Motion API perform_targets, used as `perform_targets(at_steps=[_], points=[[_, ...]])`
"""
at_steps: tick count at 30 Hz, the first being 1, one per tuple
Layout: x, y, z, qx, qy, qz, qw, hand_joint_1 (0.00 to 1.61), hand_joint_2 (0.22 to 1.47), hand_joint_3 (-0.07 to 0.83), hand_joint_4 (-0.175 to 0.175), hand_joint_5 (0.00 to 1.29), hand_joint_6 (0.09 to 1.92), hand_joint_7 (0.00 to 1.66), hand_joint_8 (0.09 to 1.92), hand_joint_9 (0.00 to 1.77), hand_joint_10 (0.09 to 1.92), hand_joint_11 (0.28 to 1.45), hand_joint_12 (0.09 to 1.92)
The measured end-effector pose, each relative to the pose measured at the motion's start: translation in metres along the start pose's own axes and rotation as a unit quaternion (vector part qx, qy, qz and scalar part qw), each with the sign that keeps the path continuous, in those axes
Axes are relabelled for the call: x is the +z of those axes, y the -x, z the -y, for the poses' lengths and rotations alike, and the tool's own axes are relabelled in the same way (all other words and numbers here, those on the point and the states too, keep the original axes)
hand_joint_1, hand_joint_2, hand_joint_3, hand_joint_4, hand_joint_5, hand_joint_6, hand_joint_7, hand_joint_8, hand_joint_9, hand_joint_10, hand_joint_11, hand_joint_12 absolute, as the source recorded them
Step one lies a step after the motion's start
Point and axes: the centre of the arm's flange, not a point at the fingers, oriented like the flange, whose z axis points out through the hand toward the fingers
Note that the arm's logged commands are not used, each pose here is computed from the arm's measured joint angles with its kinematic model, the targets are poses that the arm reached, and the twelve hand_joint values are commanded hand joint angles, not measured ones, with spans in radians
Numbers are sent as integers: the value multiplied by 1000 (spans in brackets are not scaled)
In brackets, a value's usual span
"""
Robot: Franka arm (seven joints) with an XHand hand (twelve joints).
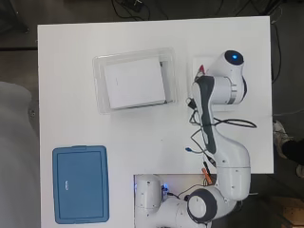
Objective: Teleoperate dual arm-hand system to remove items from a box
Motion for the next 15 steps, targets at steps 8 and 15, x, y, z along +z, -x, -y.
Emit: perform_targets(at_steps=[8,15], points=[[9,5,-17,13,-4,2,1000,964,1184,-2,175,840,1205,1037,1530,1188,1629,687,1541],[-1,4,-27,19,2,-9,1000,972,1173,-1,175,859,1176,1056,1513,1207,1635,696,1552]])
